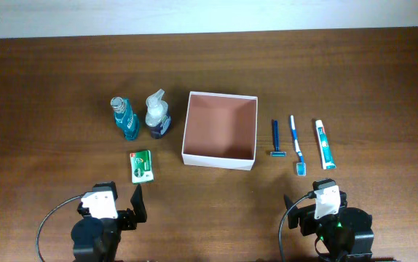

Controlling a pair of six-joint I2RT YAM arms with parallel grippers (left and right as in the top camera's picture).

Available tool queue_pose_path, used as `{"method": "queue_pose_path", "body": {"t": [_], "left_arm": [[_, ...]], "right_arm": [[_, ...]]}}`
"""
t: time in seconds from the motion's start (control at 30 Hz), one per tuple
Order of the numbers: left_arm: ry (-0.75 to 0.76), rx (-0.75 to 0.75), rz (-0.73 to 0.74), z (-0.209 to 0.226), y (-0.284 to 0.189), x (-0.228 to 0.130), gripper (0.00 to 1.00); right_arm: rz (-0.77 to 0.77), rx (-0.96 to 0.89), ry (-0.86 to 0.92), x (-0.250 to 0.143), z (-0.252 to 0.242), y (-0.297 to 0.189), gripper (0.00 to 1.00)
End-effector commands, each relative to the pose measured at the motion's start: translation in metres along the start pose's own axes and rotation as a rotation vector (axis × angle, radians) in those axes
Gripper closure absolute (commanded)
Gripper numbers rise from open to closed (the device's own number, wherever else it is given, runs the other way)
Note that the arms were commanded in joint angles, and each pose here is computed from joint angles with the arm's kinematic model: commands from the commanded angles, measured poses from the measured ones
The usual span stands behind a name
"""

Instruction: Pack container

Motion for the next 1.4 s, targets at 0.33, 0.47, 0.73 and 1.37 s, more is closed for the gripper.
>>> {"method": "queue_pose_path", "body": {"t": [0.33,0.47,0.73,1.37], "left_arm": [[-0.004,-0.192,-0.162,-0.029,-0.006,0.036,0.01],[-0.049,-0.153,-0.192,-0.019,-0.023,0.073,0.01],[0.049,-0.121,0.192,0.007,0.010,0.157,0.00],[-0.012,-0.146,0.627,0.046,0.169,0.151,0.01]], "right_arm": [[-0.003,-0.016,0.013,-0.001,-0.003,0.001,0.01],[-0.003,-0.016,0.013,-0.001,-0.003,0.001,0.01],[-0.003,-0.016,0.013,-0.001,-0.003,0.001,0.01],[-0.003,-0.016,0.013,-0.001,-0.003,0.001,0.01]]}}
Point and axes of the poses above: each gripper's point midway between its finger pads, its own y axis out along the fingers, its own z axis along the line the jaws close on, x = y × z, the point moved 1 cm from there along -y, back along the fingers, and after that the axes turned 14 degrees about y, right-handed, at the moved point
